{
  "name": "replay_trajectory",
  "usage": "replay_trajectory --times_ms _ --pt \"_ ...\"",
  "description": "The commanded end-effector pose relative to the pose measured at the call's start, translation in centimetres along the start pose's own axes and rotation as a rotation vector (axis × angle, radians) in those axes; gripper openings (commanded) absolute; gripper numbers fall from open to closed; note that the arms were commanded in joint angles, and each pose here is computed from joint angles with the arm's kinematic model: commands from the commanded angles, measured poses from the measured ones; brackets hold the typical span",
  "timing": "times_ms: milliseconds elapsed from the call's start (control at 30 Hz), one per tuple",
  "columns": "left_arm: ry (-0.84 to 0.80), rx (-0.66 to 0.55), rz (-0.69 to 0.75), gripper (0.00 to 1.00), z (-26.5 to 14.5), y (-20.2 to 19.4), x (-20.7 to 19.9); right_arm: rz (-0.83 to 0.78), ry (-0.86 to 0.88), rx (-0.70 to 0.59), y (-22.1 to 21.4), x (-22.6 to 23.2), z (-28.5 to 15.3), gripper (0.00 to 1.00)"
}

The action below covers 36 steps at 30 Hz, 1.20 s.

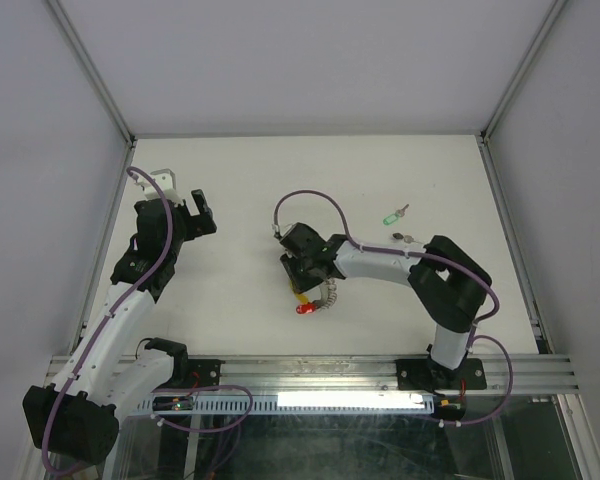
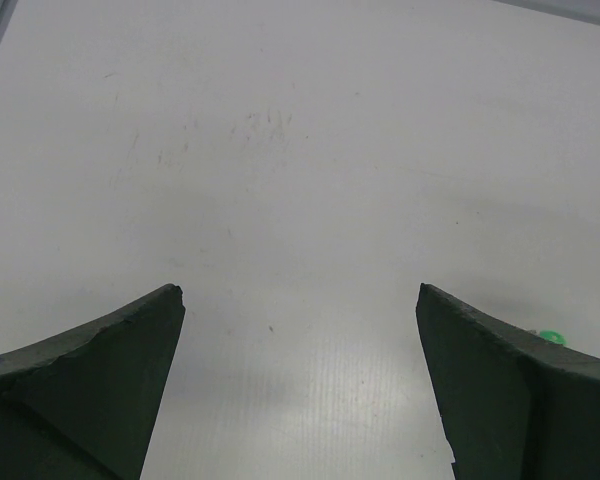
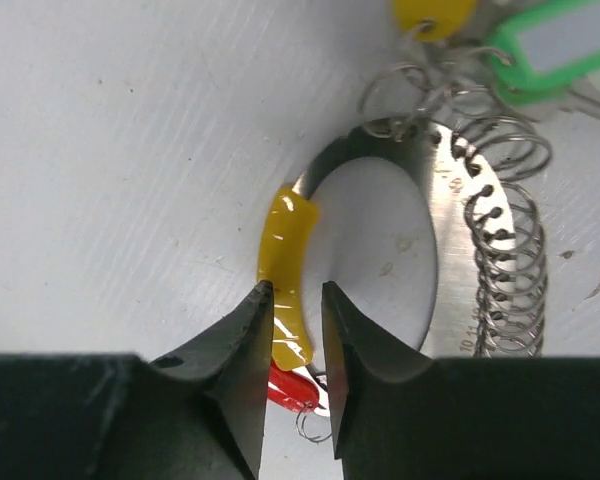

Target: Put the keys on the keyring

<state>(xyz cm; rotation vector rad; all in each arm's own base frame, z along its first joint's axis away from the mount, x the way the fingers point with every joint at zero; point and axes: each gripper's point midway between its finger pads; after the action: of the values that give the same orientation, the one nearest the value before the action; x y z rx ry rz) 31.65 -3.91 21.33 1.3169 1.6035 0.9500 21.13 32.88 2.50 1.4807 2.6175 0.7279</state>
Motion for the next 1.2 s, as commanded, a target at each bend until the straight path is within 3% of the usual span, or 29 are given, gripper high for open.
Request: replay_trajectory --times_ms 0,200,400,500,633,800,933,1167 --pt "-0.018 -0.077 -0.006 0.99 -0.6 2.7 -0.4 0.002 -0.012 -0.102 2.9 0.1 -1.6 0.32" --pt "-0.032 -0.071 -0.004 0.99 -0.6 2.6 -0.6 0.032 -0.091 -0.2 4.3 -1.3 -4.2 0.44" --pt "-0.052 -0.064 -0.007 0.99 -0.6 2.4 -1.0 -0.014 0.019 -0.172 3.0 0.5 -4.5 0.6" --pt "-0.055 -0.065 -0.007 0.99 -0.6 2.4 -1.0 -0.015 -0.01 -0.182 3.0 0.7 -4.3 0.64" --pt "-0.056 -0.066 -0.008 0.99 -0.6 2.5 -1.1 0.025 -0.114 -0.194 3.8 -0.7 -4.4 0.61" --pt "-0.066 -0.056 -0.008 0.99 -0.5 2.2 -1.3 0.003 -0.126 -0.165 4.4 -0.5 -3.9 0.57" --pt "-0.074 -0.05 -0.007 0.99 -0.5 2.0 -1.4 -0.049 -0.067 -0.141 4.8 0.7 -3.4 0.53" --pt "-0.097 -0.04 -0.006 0.99 -0.4 1.9 -1.9 -0.076 0.043 -0.063 3.7 2.8 -1.8 0.56"
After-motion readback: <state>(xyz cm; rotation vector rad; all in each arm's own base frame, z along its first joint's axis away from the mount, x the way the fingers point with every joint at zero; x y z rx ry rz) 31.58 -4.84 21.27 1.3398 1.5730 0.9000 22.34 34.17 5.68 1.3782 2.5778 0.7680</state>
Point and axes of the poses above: each gripper's point midway between its finger pads, its own z axis out along the fingers, its own x axis along the line the jaws close on, y = z × x, and after that the axes turned 2 degrees about z, right-handed
